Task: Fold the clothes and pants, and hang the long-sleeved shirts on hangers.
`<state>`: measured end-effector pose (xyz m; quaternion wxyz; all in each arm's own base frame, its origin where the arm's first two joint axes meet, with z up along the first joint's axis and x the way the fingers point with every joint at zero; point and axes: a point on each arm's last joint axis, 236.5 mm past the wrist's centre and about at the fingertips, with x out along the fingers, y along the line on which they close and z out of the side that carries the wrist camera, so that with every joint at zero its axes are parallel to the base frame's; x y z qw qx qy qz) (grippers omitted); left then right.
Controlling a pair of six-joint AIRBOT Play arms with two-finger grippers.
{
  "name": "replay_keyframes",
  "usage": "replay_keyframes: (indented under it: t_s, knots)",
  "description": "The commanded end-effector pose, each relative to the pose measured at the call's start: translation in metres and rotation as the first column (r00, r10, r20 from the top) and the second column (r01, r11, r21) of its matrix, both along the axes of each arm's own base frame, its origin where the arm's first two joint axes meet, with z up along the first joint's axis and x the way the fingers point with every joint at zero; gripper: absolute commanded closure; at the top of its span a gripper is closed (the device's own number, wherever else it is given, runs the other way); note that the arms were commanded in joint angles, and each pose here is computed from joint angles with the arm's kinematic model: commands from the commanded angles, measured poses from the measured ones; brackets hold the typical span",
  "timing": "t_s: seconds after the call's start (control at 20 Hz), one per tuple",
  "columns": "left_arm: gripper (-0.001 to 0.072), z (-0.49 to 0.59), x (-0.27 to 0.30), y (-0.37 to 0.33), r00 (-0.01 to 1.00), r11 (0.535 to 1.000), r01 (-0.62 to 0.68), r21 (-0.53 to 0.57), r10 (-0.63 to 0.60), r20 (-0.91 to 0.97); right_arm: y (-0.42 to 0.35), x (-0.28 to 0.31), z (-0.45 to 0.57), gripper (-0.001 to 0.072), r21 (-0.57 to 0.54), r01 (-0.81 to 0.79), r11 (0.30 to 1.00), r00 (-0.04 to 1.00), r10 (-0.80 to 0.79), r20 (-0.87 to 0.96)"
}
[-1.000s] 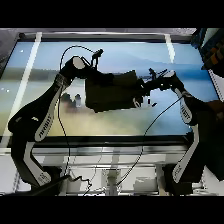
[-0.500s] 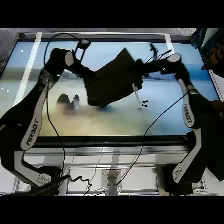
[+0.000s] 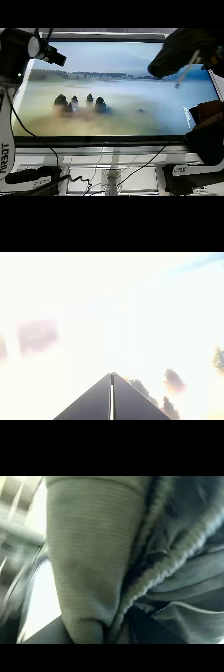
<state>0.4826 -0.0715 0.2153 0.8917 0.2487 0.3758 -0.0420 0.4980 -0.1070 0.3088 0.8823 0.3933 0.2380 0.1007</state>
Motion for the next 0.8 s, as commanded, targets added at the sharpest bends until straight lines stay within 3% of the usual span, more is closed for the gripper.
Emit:
replay_keyframes:
  t_s: [0.0, 0.2, 0.55, 0.75]
  knots:
    - [0.0691, 0.019, -0.014, 0.010, 1.000, 1.000, -0.019, 0.005, 0.018, 0.022, -0.132, -0.084, 0.022, 0.0674, -0.064, 0.423, 0.904, 0.903, -0.426, -0.056]
    - [0.0691, 0.011, -0.018, 0.004, 1.000, 1.000, -0.014, -0.019, 0.014, -0.012, -0.229, -0.198, -0.003, 0.0675, -0.159, 0.723, 0.673, 0.642, -0.738, -0.206]
    - [0.0691, 0.008, -0.019, -0.002, 1.000, 0.999, -0.002, -0.043, 0.001, -0.024, -0.283, -0.377, -0.062, 0.0673, -0.478, 0.793, 0.377, 0.147, -0.880, -0.451]
    - [0.0691, 0.008, -0.019, -0.002, 1.000, 0.999, -0.002, -0.043, 0.001, -0.023, -0.276, -0.421, -0.074, 0.0673, -0.503, 0.796, 0.338, 0.031, -0.852, -0.523]
